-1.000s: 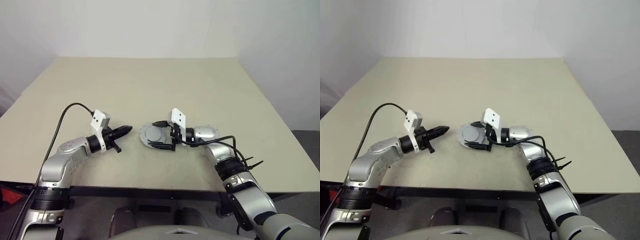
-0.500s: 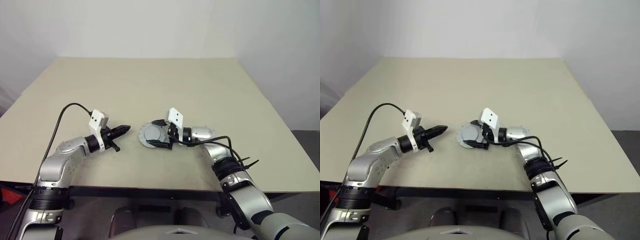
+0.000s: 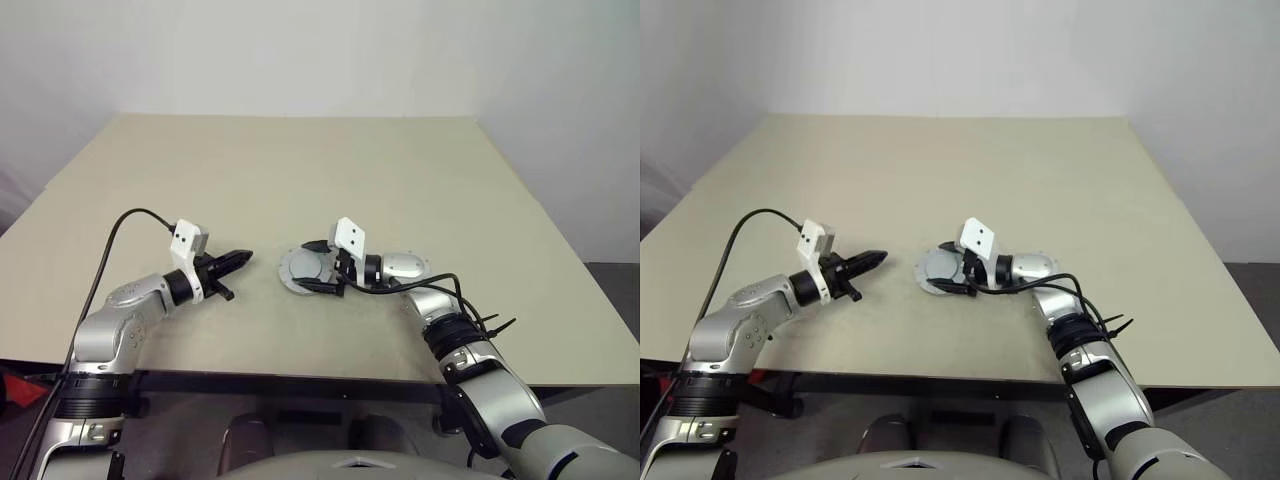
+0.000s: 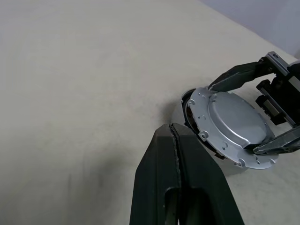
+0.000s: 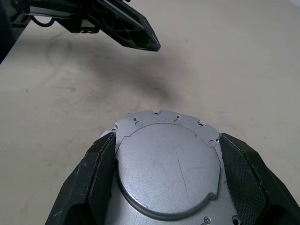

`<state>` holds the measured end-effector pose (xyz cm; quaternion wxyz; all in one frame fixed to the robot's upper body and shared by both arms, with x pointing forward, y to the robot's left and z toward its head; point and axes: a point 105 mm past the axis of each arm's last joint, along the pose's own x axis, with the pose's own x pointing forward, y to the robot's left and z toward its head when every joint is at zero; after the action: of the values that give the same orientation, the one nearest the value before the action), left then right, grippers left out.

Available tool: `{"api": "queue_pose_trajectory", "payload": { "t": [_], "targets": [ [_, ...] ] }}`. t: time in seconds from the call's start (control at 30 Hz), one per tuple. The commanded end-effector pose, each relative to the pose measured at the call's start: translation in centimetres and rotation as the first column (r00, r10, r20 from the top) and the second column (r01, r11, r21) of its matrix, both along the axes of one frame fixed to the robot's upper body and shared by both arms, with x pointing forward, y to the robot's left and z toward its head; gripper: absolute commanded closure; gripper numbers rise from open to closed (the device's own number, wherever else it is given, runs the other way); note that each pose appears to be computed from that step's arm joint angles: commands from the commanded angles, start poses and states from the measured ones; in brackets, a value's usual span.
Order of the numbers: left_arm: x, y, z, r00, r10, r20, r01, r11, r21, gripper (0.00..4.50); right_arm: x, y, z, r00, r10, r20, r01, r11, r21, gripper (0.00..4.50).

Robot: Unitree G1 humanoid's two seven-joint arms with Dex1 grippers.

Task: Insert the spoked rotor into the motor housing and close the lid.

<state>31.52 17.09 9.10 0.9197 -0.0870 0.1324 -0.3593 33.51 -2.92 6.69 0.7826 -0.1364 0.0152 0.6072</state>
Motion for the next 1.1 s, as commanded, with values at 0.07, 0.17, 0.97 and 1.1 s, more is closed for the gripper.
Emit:
{"api": "queue_pose_trajectory", "payload": {
  "t": [0.07, 0.17, 0.97, 1.1],
  "targets": [
    [0.5, 0.4, 1.3, 0.999, 0.013, 0.040, -0.013, 1.000, -0.006, 4.50, 0.7, -0.3, 0.4, 1.000, -0.027, 0.016, 0.026, 1.000, 0.003, 0.95],
    [0.6, 0.4, 1.3, 0.999, 0.020, 0.039, -0.019, 1.000, -0.008, 4.50, 0.7, -0.3, 0.3, 1.000, -0.028, 0.013, 0.028, 1.000, -0.002, 1.31],
    [0.4, 0.8, 1.0, 0.999, 0.040, 0.024, -0.040, 0.999, -0.001, 4.50, 1.5, 1.8, 3.2, 1.000, -0.002, -0.023, 0.004, 0.996, 0.087, 1.31],
    [0.5, 0.8, 1.0, 0.999, 0.043, 0.022, -0.043, 0.999, -0.002, 4.50, 1.5, 1.8, 3.1, 1.000, -0.003, -0.021, 0.005, 0.997, 0.080, 1.31]
  ]
}}
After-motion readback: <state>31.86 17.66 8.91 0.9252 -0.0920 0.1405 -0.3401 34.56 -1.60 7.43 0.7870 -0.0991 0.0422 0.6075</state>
